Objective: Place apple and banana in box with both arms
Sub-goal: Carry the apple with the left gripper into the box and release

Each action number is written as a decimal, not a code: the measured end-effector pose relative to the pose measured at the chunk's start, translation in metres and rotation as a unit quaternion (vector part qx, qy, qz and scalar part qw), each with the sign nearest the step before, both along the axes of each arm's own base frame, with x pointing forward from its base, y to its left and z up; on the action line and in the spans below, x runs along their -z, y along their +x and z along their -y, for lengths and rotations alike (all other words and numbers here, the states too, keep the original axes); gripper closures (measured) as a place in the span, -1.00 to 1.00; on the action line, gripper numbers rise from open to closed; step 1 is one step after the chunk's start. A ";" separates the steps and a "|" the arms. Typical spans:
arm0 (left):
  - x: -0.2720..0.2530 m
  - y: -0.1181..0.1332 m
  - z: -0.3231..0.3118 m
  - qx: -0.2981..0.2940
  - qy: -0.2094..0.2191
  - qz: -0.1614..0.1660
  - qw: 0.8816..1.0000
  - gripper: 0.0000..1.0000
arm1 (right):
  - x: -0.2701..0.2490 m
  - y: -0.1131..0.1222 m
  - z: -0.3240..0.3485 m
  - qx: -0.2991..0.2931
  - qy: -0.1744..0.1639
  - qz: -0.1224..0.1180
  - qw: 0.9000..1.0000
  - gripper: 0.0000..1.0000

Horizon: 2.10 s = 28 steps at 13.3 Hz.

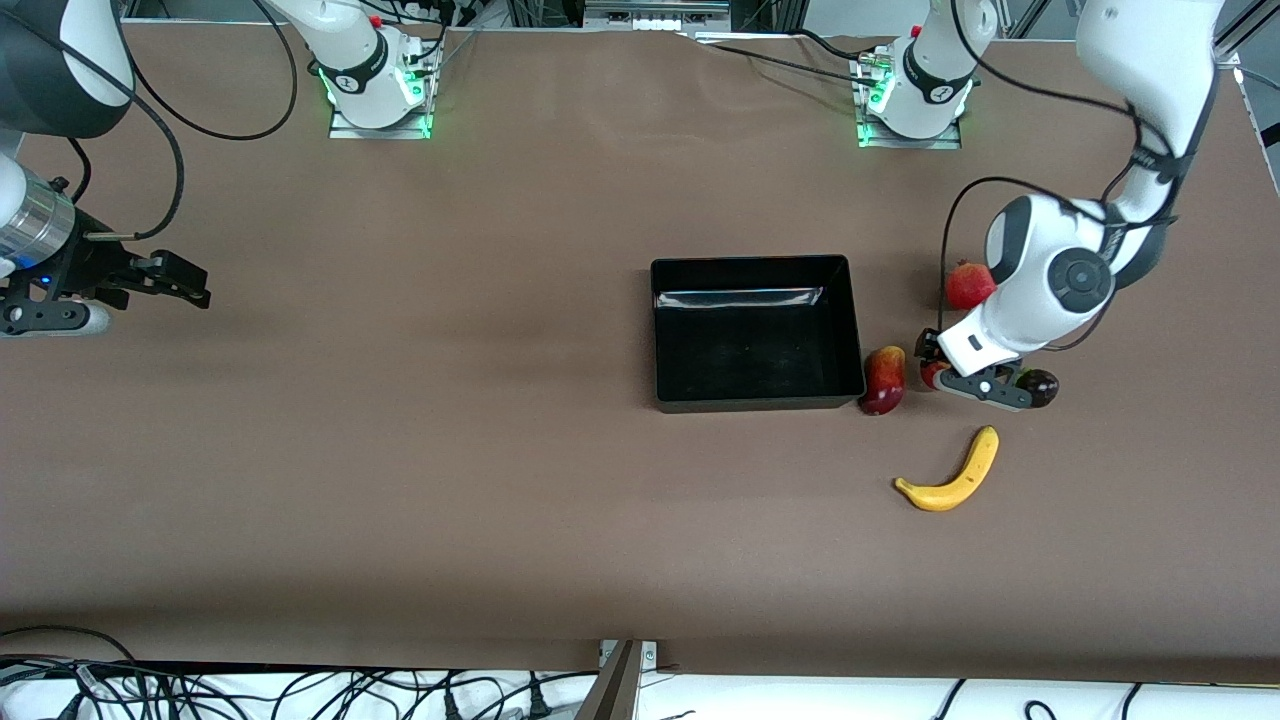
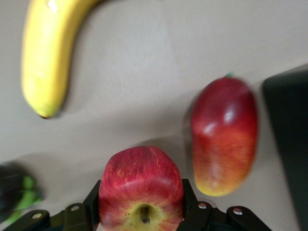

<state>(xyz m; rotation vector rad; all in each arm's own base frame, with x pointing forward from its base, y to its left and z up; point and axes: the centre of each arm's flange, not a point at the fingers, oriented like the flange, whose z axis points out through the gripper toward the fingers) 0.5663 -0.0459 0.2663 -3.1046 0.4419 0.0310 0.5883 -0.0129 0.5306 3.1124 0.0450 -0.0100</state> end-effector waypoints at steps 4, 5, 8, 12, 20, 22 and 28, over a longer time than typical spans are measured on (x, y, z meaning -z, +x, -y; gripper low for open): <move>-0.092 -0.005 0.100 -0.014 -0.059 0.024 0.998 -0.31 | -0.021 0.005 0.022 0.019 -0.003 0.023 1.000 -1.00; -0.100 -0.013 0.136 -0.033 -0.065 0.020 0.997 -0.31 | -0.030 0.006 0.027 0.023 -0.003 0.032 0.999 -1.00; -0.096 -0.046 0.241 -0.098 -0.069 0.001 0.993 -0.31 | -0.036 0.005 0.025 0.023 0.000 0.026 0.999 -1.00; -0.037 -0.070 0.331 -0.128 -0.061 -0.034 0.989 -0.31 | -0.030 -0.003 0.021 0.026 0.020 -0.010 0.999 -1.00; 0.060 -0.074 0.359 -0.136 -0.055 -0.047 0.988 -0.31 | -0.028 -0.005 0.021 0.027 0.021 -0.020 0.999 -1.00; 0.060 -0.074 0.360 -0.136 -0.054 -0.046 0.988 -0.31 | -0.028 -0.006 0.021 0.027 0.022 -0.021 0.999 -1.00; -0.049 -0.029 0.294 -0.179 -0.051 -0.037 0.982 -1.00 | -0.028 -0.006 0.021 0.027 0.022 -0.021 0.999 -1.00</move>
